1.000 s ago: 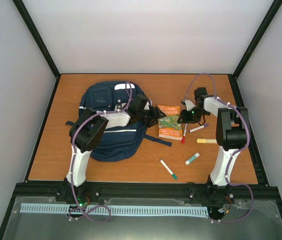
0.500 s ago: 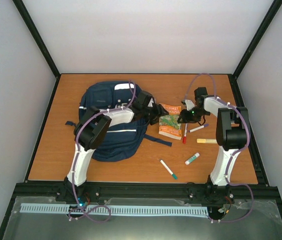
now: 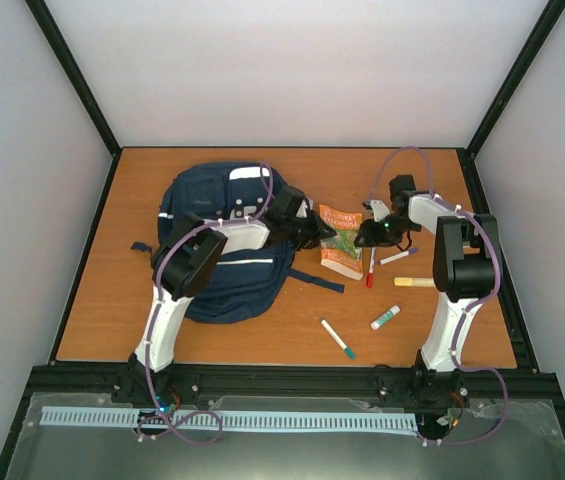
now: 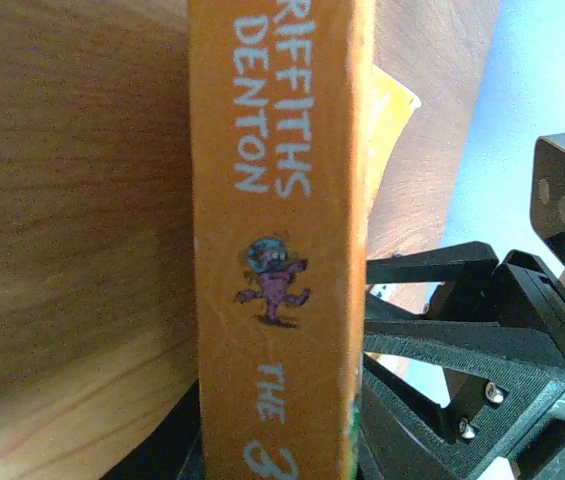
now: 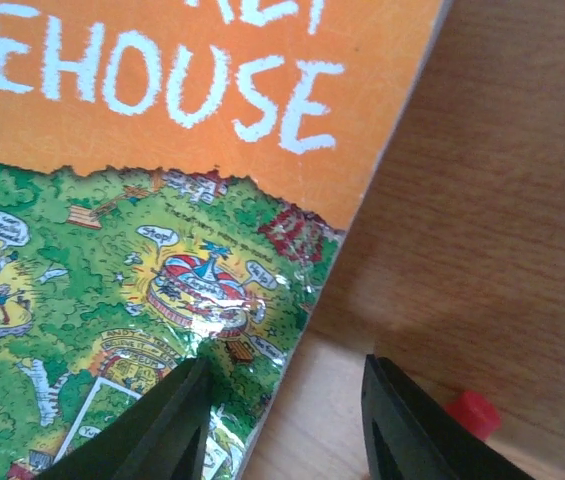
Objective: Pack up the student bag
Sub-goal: Pick up the book from the center of the board.
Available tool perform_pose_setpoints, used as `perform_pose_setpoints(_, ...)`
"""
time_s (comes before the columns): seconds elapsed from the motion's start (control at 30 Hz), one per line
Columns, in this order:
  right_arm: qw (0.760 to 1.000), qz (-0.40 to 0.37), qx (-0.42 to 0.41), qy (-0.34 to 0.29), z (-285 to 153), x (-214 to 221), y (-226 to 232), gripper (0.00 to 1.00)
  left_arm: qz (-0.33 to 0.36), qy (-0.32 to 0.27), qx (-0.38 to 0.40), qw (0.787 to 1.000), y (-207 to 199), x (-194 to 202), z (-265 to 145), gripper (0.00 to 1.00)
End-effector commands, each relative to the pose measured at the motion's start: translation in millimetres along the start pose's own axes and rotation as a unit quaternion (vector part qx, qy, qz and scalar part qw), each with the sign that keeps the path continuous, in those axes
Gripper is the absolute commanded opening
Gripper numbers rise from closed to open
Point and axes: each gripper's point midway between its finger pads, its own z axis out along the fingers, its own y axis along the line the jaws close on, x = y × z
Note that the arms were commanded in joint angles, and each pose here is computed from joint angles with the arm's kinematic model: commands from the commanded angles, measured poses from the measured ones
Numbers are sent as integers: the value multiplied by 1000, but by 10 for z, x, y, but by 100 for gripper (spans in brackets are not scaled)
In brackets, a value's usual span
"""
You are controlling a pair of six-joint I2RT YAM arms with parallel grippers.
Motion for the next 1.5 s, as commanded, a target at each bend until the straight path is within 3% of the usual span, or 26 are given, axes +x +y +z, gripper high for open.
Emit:
perform_pose_setpoints(0.0,999,10,14,42,80,282,-31,45,82,-2,87,993,-811,212,-380,7)
perform_pose_setpoints(0.23,997,-30,-42,-65,-630,-62,312,63,180,-47,64,980,-1061,365,-1026,1)
perform_pose_setpoints(0.47,972,-111,-119,-166,-1376,-199,949,74,267,-107,17,957,-1180,448,-1664,1)
perform_pose_setpoints(0.57,959,-127,-169,-189,-1642,-216,1232,99,291,-130,22,947,-1268,481,-1894,1)
perform_pose_setpoints(0.6,952,-132,-193,-196,-1725,-216,1340,100,297,-138,29,945,-1309,487,-1969,1)
perform_pose_setpoints(0.83,905,-140,-336,-220,-2132,-207,1827,100,322,-176,66,928,-1543,545,-2336,1)
perform_pose_setpoints(1.23,888,-138,-396,-186,-2071,-317,2082,99,361,-144,199,900,-1950,942,-2608,1)
perform_pose_setpoints(1.47,864,-152,-450,-166,-2207,-283,2330,94,376,-131,228,889,-1992,1063,-2657,1)
